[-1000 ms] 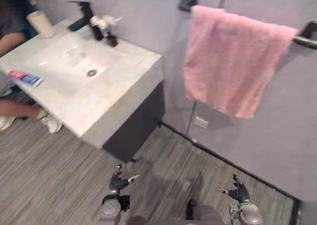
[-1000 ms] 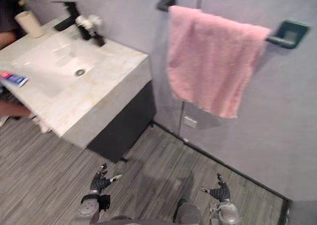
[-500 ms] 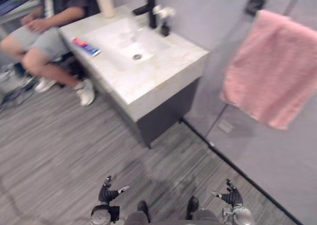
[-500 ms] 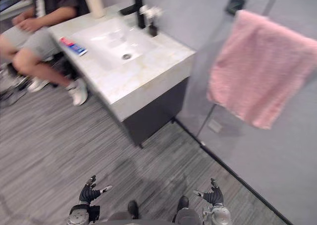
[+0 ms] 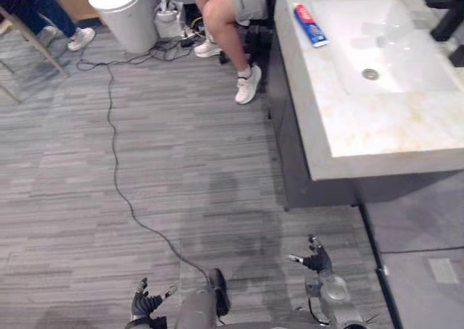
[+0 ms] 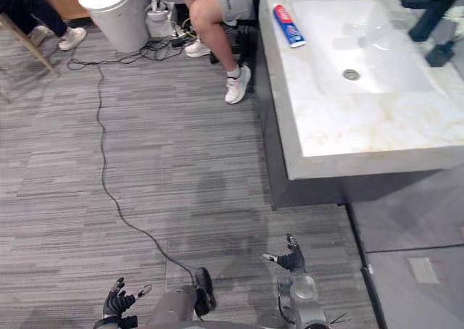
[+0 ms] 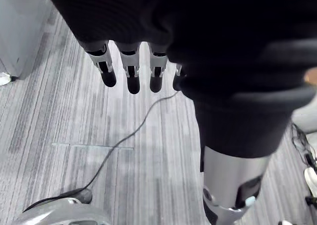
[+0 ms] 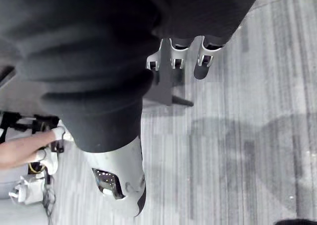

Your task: Organize washtable

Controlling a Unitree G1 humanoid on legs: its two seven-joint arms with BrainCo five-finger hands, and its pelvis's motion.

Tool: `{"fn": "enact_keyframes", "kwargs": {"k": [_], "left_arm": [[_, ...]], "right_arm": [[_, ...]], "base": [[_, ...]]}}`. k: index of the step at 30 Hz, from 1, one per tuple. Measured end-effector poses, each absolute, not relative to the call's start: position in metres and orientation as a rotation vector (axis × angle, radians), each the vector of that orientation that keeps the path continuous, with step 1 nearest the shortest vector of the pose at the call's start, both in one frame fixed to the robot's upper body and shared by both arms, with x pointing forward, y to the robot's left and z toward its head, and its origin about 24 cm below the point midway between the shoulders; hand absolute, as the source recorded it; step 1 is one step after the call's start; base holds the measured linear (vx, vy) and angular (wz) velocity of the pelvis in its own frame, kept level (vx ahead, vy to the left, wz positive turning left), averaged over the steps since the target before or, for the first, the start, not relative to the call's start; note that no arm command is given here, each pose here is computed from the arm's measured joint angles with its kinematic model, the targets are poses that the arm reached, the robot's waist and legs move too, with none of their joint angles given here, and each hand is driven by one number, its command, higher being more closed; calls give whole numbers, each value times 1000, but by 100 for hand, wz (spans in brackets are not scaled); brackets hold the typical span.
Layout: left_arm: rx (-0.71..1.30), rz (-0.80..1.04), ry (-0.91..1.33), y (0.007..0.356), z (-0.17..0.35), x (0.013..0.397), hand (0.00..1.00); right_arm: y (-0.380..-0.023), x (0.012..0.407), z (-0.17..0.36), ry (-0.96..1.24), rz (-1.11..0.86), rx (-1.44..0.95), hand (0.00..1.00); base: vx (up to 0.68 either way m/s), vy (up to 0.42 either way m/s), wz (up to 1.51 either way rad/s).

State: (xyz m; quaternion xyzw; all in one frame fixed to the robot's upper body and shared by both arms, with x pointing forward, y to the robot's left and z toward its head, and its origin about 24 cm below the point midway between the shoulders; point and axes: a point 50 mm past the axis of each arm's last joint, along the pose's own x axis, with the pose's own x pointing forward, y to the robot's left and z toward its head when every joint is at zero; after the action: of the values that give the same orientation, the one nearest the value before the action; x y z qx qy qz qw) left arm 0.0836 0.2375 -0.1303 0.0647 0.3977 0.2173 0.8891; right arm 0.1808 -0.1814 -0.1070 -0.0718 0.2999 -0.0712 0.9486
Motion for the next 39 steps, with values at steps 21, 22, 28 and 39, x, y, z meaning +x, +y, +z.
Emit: {"fn": "enact_keyframes", "kwargs": {"k": [21, 22, 28, 39], "left_arm": [[82, 333, 601, 208, -106, 145, 0], [81, 334, 604, 208, -106, 143, 0], [55, 327, 653, 197, -114, 127, 0], [150, 337, 636, 228, -108, 143, 0]], "right_arm": [[-148, 183, -89, 500, -59, -103, 0], [-149, 182, -90, 504, -62, -103, 0], [-170, 165, -98, 568, -115, -134, 0], [-157, 162, -117, 671, -106, -109, 0]], "base": [[475, -58, -2], [494, 201, -93], [509, 360, -137], [325, 340, -140]]}}
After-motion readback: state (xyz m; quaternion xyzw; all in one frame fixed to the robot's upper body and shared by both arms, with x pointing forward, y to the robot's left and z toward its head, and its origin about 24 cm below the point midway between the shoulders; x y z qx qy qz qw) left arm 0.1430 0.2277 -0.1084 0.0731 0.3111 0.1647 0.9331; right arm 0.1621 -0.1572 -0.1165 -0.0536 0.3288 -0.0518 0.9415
